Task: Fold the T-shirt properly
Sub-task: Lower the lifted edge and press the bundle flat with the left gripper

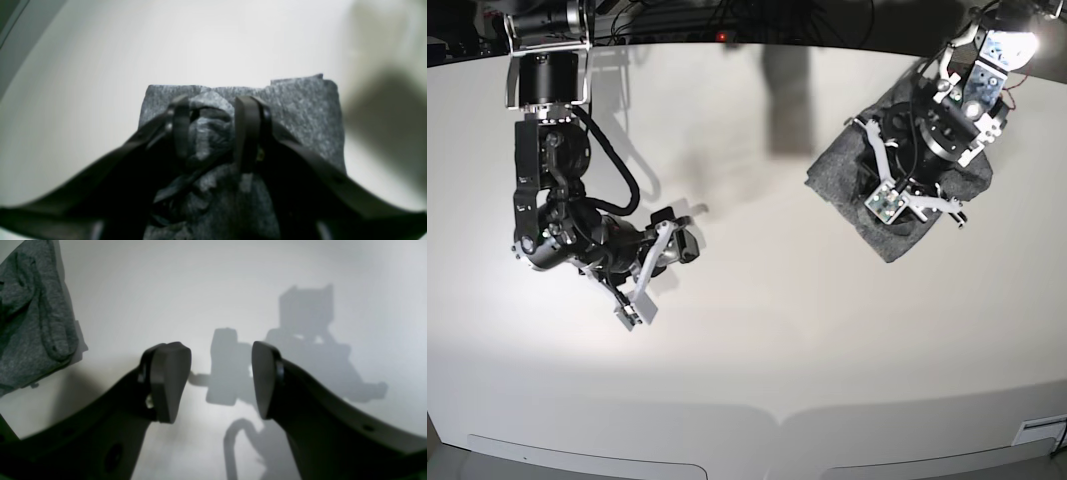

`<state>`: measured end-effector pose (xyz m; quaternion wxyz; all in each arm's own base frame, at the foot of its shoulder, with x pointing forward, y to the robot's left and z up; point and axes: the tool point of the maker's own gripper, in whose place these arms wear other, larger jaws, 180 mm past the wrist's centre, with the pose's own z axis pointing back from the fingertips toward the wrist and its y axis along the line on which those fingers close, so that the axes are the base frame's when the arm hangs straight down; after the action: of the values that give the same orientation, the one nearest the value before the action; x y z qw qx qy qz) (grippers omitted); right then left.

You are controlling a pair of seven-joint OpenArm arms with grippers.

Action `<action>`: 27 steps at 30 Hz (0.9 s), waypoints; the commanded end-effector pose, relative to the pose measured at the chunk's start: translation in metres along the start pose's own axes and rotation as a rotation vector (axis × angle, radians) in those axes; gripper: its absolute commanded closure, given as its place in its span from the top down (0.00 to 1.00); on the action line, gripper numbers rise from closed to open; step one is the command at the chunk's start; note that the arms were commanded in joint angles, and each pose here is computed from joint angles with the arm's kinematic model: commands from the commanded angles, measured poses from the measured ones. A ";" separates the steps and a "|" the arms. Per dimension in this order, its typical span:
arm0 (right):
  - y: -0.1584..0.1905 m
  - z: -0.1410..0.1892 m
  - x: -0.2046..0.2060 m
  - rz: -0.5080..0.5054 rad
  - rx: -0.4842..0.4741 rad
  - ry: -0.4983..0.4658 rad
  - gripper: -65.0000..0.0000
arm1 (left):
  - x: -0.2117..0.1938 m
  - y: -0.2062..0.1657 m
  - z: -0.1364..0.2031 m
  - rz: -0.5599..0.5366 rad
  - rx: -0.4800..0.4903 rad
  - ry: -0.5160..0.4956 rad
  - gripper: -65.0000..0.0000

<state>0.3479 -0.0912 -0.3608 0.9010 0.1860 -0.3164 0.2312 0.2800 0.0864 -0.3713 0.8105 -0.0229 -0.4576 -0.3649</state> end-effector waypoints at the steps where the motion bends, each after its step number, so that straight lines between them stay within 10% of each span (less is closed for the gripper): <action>1: -0.003 0.006 0.018 0.016 -0.006 -0.049 0.52 | 0.010 0.009 0.002 -0.009 0.024 -0.038 0.33; 14: -0.003 0.007 0.020 0.019 -0.007 -0.054 0.52 | -0.016 0.005 -0.003 0.010 0.011 0.028 0.32; 18: -0.003 0.007 0.020 0.019 -0.007 -0.054 0.52 | -0.016 0.005 -0.004 0.011 0.010 0.029 0.00; 27: -0.003 0.007 0.020 0.018 -0.006 -0.054 0.52 | 0.010 0.030 -0.011 -0.014 0.056 -0.028 0.00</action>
<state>0.3492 -0.0913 -0.3597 0.9007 0.1849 -0.3177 0.2317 0.3002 0.0982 -0.3753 0.8146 -0.0056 -0.4555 -0.3591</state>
